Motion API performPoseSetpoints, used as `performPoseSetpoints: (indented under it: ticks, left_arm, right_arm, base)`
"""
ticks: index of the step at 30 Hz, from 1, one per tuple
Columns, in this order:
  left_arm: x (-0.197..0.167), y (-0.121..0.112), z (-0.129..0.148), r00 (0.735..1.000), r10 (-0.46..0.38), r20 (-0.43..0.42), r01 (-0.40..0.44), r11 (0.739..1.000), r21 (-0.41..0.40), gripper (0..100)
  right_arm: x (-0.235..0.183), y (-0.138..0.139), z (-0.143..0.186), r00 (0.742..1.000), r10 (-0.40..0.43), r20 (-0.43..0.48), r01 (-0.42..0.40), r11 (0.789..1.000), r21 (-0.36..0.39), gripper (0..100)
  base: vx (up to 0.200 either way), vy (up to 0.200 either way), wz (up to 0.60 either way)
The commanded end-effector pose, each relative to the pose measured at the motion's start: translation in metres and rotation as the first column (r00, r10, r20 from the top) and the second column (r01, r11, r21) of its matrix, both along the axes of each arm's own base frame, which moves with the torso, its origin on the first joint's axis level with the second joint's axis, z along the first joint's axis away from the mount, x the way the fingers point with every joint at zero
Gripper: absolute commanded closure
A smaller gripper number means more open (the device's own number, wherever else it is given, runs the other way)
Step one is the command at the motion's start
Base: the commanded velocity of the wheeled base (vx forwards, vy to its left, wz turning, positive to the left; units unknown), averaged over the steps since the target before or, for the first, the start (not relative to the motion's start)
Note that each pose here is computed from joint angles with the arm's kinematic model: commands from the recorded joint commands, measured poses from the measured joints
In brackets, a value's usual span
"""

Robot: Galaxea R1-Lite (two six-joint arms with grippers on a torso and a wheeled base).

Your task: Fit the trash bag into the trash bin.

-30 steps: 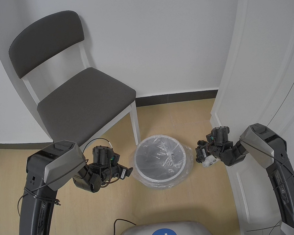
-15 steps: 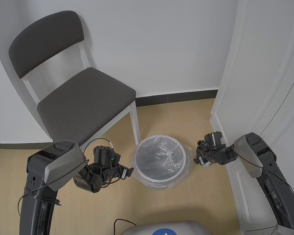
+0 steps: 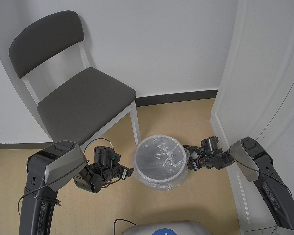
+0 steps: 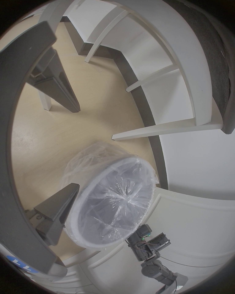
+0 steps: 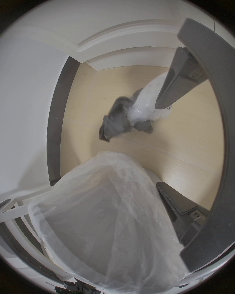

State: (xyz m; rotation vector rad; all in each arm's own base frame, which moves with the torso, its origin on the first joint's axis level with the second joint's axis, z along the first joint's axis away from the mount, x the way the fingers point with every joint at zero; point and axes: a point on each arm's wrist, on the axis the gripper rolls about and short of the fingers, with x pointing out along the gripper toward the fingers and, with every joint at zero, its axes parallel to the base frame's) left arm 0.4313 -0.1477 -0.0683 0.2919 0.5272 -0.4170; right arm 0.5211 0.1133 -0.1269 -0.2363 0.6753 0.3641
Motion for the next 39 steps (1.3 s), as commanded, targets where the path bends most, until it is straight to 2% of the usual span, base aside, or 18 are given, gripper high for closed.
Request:
performPoseSetpoints:
  ticks: [1,5,11,17,22,26,31,39]
  left_arm:
    - [0.000,0.000,0.000,1.000,0.005,0.000,-0.005,1.000,0.002,0]
    - [0.000,-0.001,0.001,1.000,0.028,0.011,-0.029,0.999,0.018,0]
    - [-0.002,-0.003,0.000,1.000,0.027,0.015,-0.027,0.999,0.028,0]
    - [-0.004,-0.006,0.000,1.000,0.018,0.015,-0.018,0.999,0.033,0]
    - [-0.005,-0.005,0.000,1.000,0.018,0.018,-0.018,0.999,0.032,0]
    - [-0.006,-0.006,-0.001,1.000,0.019,0.014,-0.020,0.999,0.034,0]
    - [-0.008,-0.007,-0.002,1.000,0.018,0.014,-0.019,0.999,0.034,0]
    - [-0.009,-0.007,-0.001,1.000,0.021,0.014,-0.021,0.999,0.031,0]
  right_arm:
    - [0.000,0.000,-0.002,1.000,-0.002,-0.003,0.002,1.000,0.000,0]
    - [0.001,0.000,-0.001,1.000,-0.021,0.009,0.021,1.000,-0.002,0]
    - [0.002,-0.002,0.001,0.995,-0.087,0.045,0.089,0.995,-0.051,0]
    - [0.006,-0.021,0.001,0.990,-0.129,0.053,0.132,0.989,-0.059,0]
    - [0.011,-0.045,-0.008,0.983,-0.160,0.086,0.164,0.986,-0.039,0]
    - [0.011,-0.058,-0.009,0.988,-0.141,0.066,0.141,0.990,0.007,0]
    - [0.008,-0.058,-0.014,0.988,-0.154,0.008,0.154,0.988,0.022,0]
    - [0.008,-0.059,-0.014,0.981,-0.196,-0.003,0.196,0.979,0.058,0]
  base:
    - [0.000,0.000,0.00]
    - [0.000,0.000,0.00]
    - [0.000,0.000,0.00]
    - [0.000,0.000,0.00]
    - [0.000,0.000,0.00]
    - [0.000,0.000,0.00]
    - [0.000,0.000,0.00]
    - [0.000,0.000,0.00]
